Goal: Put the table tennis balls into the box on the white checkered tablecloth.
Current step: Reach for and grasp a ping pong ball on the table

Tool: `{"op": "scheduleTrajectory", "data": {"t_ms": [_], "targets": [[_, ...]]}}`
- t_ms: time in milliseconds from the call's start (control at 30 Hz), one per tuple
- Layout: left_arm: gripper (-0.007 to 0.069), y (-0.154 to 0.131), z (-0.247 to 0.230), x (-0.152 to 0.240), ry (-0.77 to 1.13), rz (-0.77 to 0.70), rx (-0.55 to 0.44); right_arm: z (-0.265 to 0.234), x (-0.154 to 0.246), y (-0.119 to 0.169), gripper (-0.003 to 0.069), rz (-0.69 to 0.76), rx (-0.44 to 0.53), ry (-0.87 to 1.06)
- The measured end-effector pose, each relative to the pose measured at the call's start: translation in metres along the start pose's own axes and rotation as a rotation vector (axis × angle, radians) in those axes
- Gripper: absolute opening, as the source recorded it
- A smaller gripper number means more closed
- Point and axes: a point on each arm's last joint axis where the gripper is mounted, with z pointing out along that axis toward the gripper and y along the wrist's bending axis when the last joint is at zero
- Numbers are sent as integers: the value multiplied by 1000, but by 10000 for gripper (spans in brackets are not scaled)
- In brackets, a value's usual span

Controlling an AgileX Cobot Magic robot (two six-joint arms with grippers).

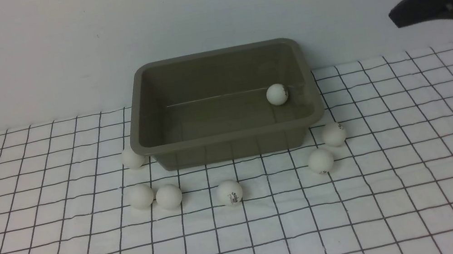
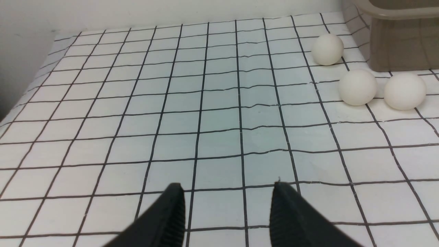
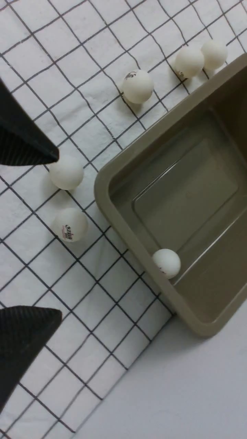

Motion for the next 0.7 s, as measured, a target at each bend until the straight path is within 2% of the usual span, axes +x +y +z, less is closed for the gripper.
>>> {"op": "scheduleTrajectory", "data": {"t_ms": [233, 500, 700], "targets": [[310, 0, 0, 0, 0, 0, 0, 27, 39, 11, 496, 49, -69, 96], [310, 0, 0, 0, 0, 0, 0, 64, 63, 5, 496, 118, -21, 3], [310, 0, 0, 0, 0, 0, 0, 100, 76, -11, 496, 250, 14, -27]]}}
